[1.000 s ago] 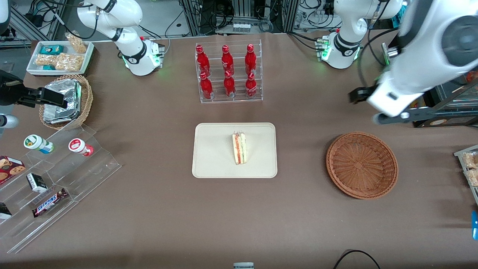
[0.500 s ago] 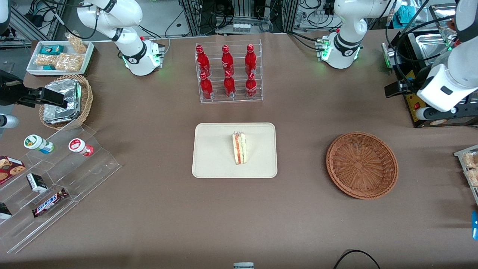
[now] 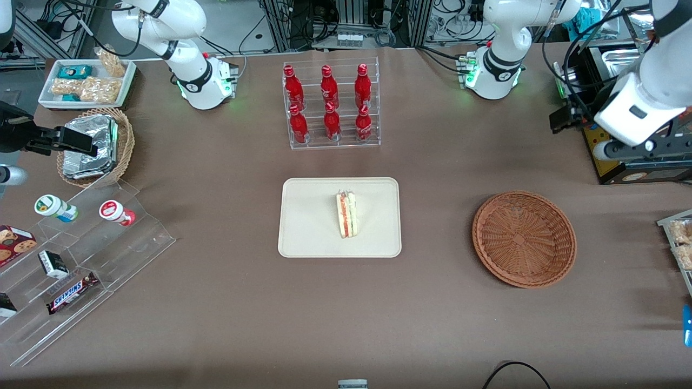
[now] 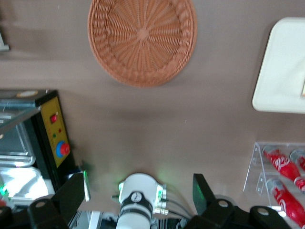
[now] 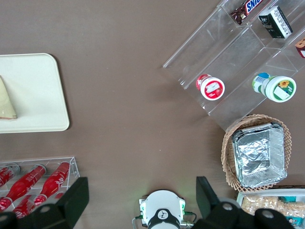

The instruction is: Place sandwich from basket to tray

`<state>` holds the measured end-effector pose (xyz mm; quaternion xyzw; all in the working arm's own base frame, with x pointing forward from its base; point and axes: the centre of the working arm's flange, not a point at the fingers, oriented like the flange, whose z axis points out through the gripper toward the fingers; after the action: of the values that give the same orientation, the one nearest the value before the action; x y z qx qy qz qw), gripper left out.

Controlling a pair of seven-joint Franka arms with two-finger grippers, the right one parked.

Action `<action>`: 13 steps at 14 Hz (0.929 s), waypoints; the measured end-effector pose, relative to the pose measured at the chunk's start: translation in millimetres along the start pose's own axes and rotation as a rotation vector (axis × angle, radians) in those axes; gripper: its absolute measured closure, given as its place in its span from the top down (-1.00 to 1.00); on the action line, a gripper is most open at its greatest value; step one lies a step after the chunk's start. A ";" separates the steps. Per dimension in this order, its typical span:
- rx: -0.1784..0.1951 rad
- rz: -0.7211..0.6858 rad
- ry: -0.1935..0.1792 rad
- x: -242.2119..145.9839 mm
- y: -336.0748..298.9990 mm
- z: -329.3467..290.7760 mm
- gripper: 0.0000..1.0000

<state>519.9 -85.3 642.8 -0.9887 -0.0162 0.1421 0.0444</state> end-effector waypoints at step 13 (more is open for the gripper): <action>-0.027 -0.007 0.070 -13.2 0.7 2.4 1.00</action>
<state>506.6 -86.4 644.1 -0.9935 -0.0199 0.1070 0.0320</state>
